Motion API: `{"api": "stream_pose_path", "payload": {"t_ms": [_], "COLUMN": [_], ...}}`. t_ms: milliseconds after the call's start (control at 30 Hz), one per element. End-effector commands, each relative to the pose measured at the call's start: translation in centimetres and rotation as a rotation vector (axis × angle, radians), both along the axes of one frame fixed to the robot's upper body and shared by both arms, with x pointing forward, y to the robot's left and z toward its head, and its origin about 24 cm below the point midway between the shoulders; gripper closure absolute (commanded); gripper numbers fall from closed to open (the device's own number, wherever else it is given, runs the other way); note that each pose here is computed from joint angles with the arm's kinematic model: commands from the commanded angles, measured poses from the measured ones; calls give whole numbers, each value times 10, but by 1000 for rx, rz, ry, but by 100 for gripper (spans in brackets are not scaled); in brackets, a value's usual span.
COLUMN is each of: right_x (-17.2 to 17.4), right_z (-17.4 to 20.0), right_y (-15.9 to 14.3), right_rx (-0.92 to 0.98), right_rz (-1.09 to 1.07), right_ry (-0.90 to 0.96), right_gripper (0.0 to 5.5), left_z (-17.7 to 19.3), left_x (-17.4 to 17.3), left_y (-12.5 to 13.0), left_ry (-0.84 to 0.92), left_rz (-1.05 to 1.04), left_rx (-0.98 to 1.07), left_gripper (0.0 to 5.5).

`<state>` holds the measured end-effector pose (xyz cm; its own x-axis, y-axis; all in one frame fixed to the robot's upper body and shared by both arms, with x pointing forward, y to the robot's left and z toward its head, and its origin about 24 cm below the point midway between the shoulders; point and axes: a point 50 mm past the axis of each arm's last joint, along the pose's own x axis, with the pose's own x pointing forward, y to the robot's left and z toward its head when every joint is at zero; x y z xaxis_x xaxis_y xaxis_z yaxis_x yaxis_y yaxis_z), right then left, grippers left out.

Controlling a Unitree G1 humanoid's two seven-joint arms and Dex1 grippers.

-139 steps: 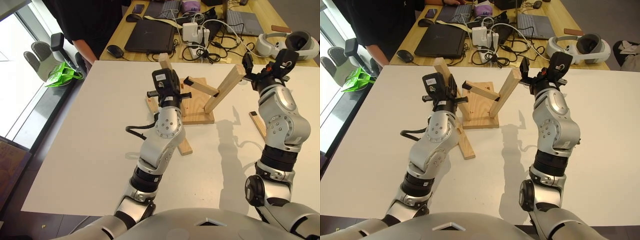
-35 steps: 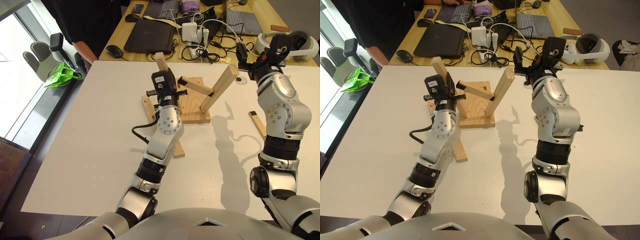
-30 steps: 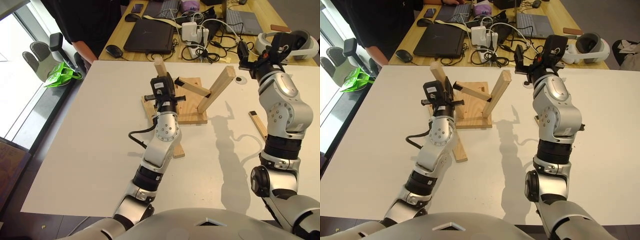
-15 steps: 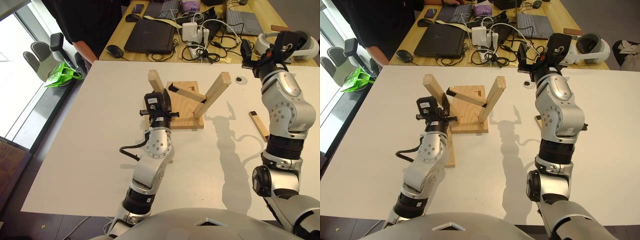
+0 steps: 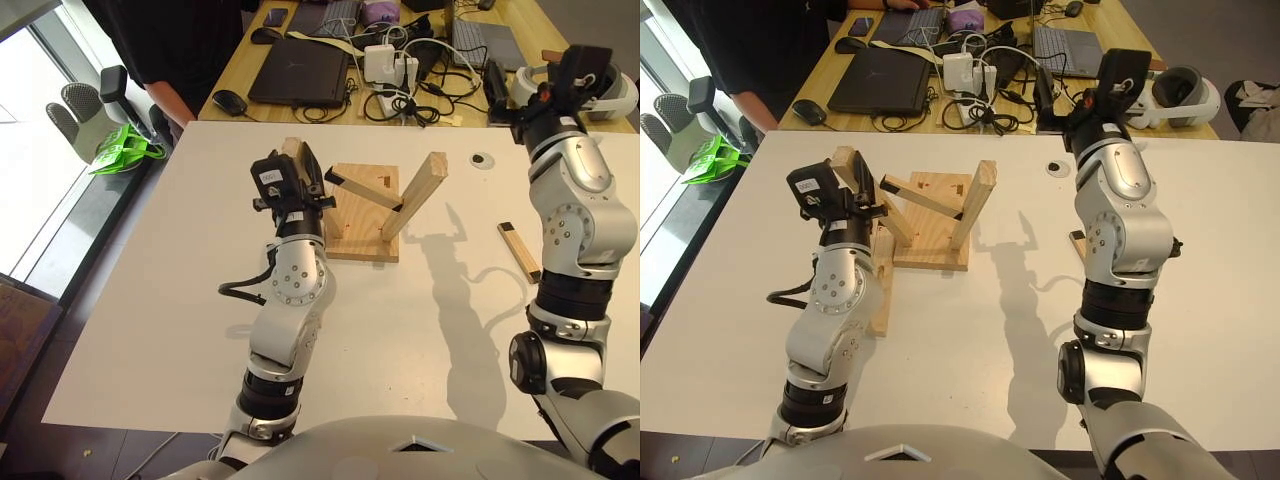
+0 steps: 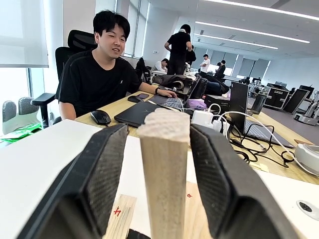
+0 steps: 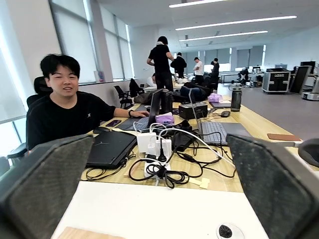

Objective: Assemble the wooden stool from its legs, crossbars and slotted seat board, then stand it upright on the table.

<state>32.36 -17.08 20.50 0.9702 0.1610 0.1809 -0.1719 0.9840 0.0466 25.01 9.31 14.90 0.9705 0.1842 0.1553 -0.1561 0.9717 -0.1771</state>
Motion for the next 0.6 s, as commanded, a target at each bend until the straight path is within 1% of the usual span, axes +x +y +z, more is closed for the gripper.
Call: {"api": "stream_pose_path", "payload": {"t_ms": [33,100,167,200,267,300,400,467,600], "right_x": [-12,-20,-29,-37,-61,-75,-119,-146,-166], "right_z": [3,11,31,41,45,43,18,3,4], "right_y": [-10,-27,-37,-38,-36,-33,-12,1,15], "right_rx": [119,194,293,390,469,483,507,505,524], "right_rz": [175,332,510,655,924,1036,1313,1443,1612], "right_ry": [-5,-9,-34,-31,20,62,263,383,411], "right_gripper": [56,56,56,56,56,56,56,56,56], "left_z": [17,17,15,14,11,11,12,13,12], "left_x": [3,4,2,1,0,0,1,3,4], "left_y": [-8,-4,1,4,10,14,23,26,24], "left_ry": [-35,-25,-13,-8,3,4,3,0,12], "left_rz": [3,23,49,64,98,113,140,140,126], "left_rx": [-118,-141,-153,-149,-150,-148,-141,-138,-142], "left_gripper": [326,326,326,326,326,326,326,326,326]}}
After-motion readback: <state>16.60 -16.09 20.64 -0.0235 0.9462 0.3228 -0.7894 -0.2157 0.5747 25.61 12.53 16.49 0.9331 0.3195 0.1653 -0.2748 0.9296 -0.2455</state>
